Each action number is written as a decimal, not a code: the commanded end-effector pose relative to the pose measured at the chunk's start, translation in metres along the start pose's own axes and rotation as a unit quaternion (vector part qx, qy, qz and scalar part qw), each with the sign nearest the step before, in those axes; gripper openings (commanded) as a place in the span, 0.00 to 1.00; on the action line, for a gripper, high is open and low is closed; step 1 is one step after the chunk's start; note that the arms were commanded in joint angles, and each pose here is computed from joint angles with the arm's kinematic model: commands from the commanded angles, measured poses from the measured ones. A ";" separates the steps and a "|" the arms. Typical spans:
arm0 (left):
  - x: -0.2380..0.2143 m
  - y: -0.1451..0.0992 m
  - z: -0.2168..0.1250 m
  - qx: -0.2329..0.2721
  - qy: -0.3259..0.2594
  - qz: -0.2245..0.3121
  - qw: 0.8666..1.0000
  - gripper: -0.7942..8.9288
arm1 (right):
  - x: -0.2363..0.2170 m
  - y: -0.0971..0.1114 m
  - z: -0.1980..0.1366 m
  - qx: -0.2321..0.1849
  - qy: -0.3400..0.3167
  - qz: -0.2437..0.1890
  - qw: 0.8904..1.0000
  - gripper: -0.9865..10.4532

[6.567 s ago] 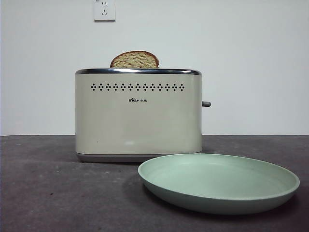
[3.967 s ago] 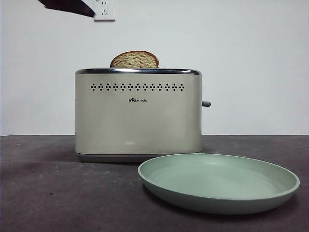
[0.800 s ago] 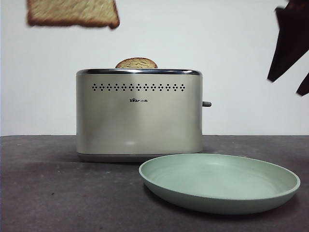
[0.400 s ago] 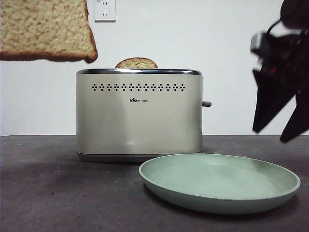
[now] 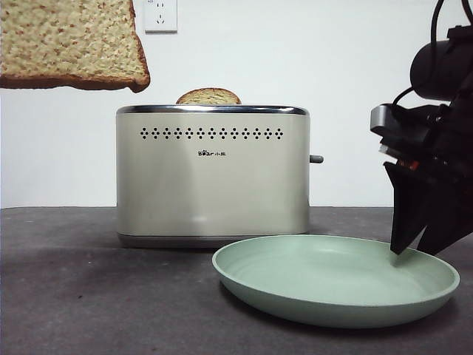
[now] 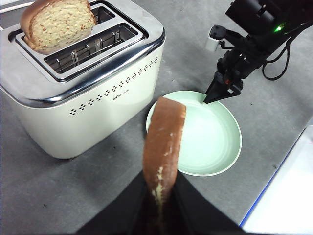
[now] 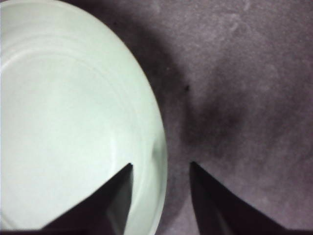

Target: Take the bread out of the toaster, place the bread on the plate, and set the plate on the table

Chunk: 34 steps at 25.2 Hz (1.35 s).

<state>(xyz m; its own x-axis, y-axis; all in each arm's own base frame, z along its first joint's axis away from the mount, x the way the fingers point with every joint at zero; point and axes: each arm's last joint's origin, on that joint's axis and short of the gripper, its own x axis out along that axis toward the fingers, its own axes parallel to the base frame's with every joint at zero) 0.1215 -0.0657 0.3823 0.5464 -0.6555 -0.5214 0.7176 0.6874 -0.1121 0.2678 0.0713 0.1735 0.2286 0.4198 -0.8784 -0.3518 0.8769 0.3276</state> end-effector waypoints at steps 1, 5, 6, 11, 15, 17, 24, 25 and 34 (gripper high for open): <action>-0.001 -0.001 0.004 0.000 -0.010 -0.001 1.000 0.09 | 0.006 -0.001 0.004 -0.003 0.003 0.002 1.000 0.19; -0.001 -0.001 0.005 0.000 -0.012 -0.015 1.000 0.09 | 0.007 -0.001 0.005 -0.005 -0.002 0.006 1.000 0.15; -0.001 -0.002 0.005 0.000 -0.013 -0.021 1.000 0.09 | 0.007 -0.001 0.005 -0.006 -0.004 0.006 1.000 0.15; -0.001 -0.003 0.005 -0.001 -0.018 -0.042 0.999 0.09 | 0.007 -0.001 0.006 -0.007 -0.007 0.006 1.000 0.11; -0.001 -0.003 0.005 -0.006 -0.018 -0.042 0.999 0.09 | 0.007 -0.001 0.006 -0.007 -0.007 0.006 1.000 0.09; -0.001 -0.003 0.005 -0.007 -0.018 -0.046 0.999 0.09 | 0.007 -0.001 0.006 -0.007 -0.007 0.005 1.000 0.09; -0.001 -0.006 0.006 -0.010 -0.023 -0.093 0.995 0.09 | 0.007 -0.001 0.006 -0.007 -0.008 0.009 1.000 0.09; -0.001 -0.006 0.006 -0.010 -0.024 -0.099 0.995 0.09 | 0.006 0.000 0.006 -0.007 -0.010 0.017 1.000 0.09; 0.000 -0.007 0.008 -0.033 -0.028 -0.142 0.989 0.09 | -0.035 0.027 0.006 -0.023 -0.073 0.078 0.994 0.09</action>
<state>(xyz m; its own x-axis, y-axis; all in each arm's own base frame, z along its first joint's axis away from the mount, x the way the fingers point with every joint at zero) 0.1182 -0.0716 0.3856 0.3592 -0.8258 -0.4348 0.8140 0.5051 -0.2868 0.2555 0.0773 0.2090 0.2994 0.5536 -0.7771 -0.4348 0.8041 0.4054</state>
